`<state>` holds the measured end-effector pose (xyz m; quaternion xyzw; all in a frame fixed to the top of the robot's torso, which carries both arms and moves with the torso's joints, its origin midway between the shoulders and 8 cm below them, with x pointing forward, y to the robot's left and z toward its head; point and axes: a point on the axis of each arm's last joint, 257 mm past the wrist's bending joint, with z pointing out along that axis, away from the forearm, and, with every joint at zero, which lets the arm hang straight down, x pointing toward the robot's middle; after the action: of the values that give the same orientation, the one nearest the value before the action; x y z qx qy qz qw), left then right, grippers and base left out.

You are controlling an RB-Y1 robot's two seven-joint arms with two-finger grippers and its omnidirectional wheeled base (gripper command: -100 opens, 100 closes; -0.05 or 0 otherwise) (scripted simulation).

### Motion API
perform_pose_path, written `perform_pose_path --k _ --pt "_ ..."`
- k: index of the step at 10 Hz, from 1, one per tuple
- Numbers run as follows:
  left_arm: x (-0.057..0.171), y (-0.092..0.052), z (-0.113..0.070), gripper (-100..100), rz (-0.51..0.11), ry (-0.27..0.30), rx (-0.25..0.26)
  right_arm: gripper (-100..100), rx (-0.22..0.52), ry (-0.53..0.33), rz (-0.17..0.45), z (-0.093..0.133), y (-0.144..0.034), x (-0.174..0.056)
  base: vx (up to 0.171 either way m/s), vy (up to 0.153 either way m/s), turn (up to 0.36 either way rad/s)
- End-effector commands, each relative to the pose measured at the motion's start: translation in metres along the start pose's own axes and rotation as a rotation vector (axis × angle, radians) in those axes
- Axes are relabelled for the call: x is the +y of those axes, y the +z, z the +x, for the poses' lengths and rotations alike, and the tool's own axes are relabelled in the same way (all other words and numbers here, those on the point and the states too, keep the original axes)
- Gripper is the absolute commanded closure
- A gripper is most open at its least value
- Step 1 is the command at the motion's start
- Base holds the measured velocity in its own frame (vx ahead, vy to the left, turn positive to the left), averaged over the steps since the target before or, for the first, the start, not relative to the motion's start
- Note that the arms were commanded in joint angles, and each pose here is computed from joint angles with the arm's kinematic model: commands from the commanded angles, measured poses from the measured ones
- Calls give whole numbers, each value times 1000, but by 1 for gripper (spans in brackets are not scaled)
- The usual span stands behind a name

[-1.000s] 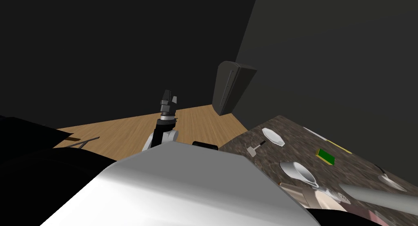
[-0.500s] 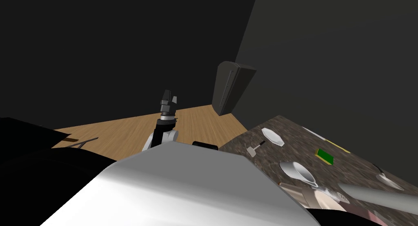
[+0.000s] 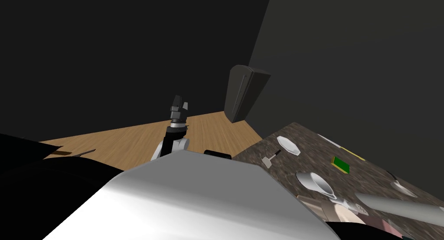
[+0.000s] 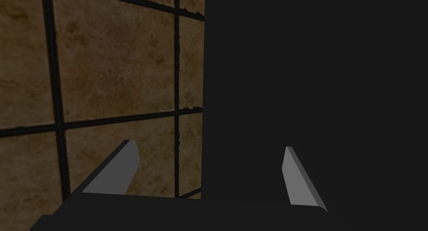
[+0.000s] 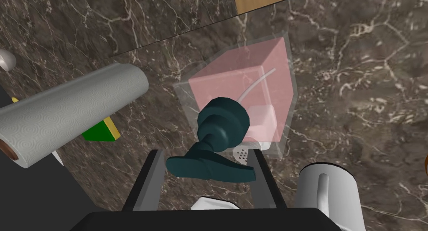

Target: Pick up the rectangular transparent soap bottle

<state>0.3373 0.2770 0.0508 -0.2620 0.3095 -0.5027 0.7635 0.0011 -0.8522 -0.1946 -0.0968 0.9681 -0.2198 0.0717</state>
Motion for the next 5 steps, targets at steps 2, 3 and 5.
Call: perform_pose_path --k 2,3,5 --pt "0 0 0 0 0 0 0 100 -7 -11 -3 -3 -1 0 23 3 -30" --pt "0 0 0 0 0 0 0 100 12 -21 -29 7 1 11 30 -2 -58" --pt "0 0 0 0 0 0 0 100 -15 -20 -9 -5 -2 2 25 -1 -30"
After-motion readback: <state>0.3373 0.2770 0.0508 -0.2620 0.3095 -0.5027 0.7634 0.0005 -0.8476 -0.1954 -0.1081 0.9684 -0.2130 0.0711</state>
